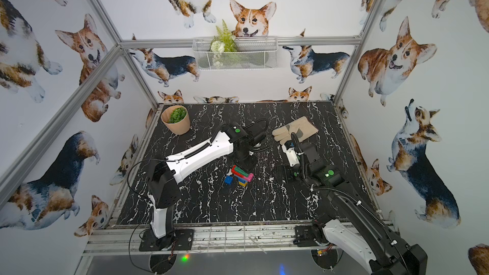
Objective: Assemble a spoon with lego
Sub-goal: Assemble the lego brick with the lego brick.
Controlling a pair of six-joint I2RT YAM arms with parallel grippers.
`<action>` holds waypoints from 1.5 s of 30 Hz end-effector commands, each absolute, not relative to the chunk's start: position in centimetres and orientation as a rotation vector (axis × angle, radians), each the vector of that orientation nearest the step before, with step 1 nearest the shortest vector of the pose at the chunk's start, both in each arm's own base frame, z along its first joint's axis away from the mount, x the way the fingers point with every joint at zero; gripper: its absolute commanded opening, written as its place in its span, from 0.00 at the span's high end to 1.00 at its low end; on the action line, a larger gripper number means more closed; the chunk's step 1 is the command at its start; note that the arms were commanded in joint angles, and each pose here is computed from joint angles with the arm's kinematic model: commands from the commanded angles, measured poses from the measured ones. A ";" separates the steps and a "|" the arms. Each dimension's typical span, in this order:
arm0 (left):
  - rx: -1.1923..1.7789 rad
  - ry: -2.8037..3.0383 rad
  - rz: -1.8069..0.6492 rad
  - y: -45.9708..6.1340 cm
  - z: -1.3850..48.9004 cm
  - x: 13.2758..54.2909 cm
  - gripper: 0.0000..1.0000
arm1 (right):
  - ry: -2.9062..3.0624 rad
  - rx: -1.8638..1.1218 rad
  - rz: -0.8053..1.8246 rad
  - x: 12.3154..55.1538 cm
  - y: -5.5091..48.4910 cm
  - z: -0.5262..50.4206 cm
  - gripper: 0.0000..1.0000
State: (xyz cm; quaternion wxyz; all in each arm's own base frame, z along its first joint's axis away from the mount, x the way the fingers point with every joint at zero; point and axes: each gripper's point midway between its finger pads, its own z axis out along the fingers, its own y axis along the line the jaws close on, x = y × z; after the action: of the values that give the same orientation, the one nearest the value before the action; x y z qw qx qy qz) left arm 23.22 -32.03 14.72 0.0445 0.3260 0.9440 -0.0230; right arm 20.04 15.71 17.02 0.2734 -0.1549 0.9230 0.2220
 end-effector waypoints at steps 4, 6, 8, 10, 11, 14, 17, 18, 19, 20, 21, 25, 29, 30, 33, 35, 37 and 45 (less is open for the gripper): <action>0.980 2.896 -0.038 -31.5 14.8 23.2 0.59 | 2.469 -0.415 0.620 20.2 16.0 17.2 0.00; 0.974 2.898 -0.037 -31.4 14.7 23.2 0.59 | 2.469 -0.416 0.619 20.2 16.0 17.2 0.00; 0.971 2.899 -0.032 -31.4 14.6 23.2 0.59 | 2.469 -0.414 0.621 20.2 16.0 17.3 0.00; 0.966 2.900 -0.035 -31.4 14.5 23.2 0.59 | 2.469 -0.416 0.622 20.2 16.1 17.2 0.00; 0.962 2.902 -0.033 -31.3 14.5 23.2 0.59 | 2.471 -0.416 0.622 20.2 16.1 17.2 0.00; 0.955 2.896 -0.035 -31.2 14.7 23.2 0.59 | 2.475 -0.416 0.623 20.2 16.1 17.1 0.00; 0.960 2.902 -0.029 -31.3 14.4 23.2 0.59 | 2.477 -0.421 0.630 20.2 16.2 17.0 0.00; 0.962 2.905 -0.027 -31.2 14.4 23.2 0.59 | 2.477 -0.419 0.630 20.2 16.2 17.0 0.00; 0.961 2.906 -0.026 -31.2 14.3 23.2 0.59 | 2.476 -0.421 0.630 20.2 16.2 17.0 0.00; 0.962 2.907 -0.025 -31.2 14.2 23.2 0.59 | 2.477 -0.421 0.631 20.1 16.2 17.0 0.00; 0.960 2.907 -0.025 -31.2 14.2 23.2 0.59 | 2.474 -0.421 0.635 20.1 16.3 17.1 0.00; 0.958 2.912 -0.011 -31.0 13.9 23.2 0.59 | 2.471 -0.423 0.640 20.1 16.3 17.2 0.00; 0.956 2.919 -0.011 -30.9 13.7 23.1 0.59 | 2.472 -0.423 0.643 20.0 16.3 17.1 0.00; 0.958 2.920 -0.012 -30.9 13.6 23.1 0.59 | 2.473 -0.421 0.644 20.1 16.3 17.1 0.00; 0.960 2.927 -0.006 -30.7 13.3 23.0 0.59 | 2.474 -0.421 0.645 20.0 16.3 17.1 0.00; 0.964 2.930 0.000 -30.7 13.1 22.9 0.59 | 2.471 -0.423 0.647 20.0 16.4 17.2 0.00; 0.966 2.937 -0.002 -30.6 12.9 22.8 0.59 | 2.471 -0.422 0.651 20.0 16.4 17.2 0.00; 0.967 2.952 0.002 -30.3 12.3 22.6 0.61 | 2.466 -0.420 0.655 20.0 16.4 17.3 0.00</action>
State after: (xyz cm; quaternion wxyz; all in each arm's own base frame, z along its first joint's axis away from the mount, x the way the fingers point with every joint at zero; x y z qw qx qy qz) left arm 23.27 -31.52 13.44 0.0458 0.3156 0.9476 -0.0210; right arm 19.74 16.08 16.86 0.2661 -0.1591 0.9216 0.2334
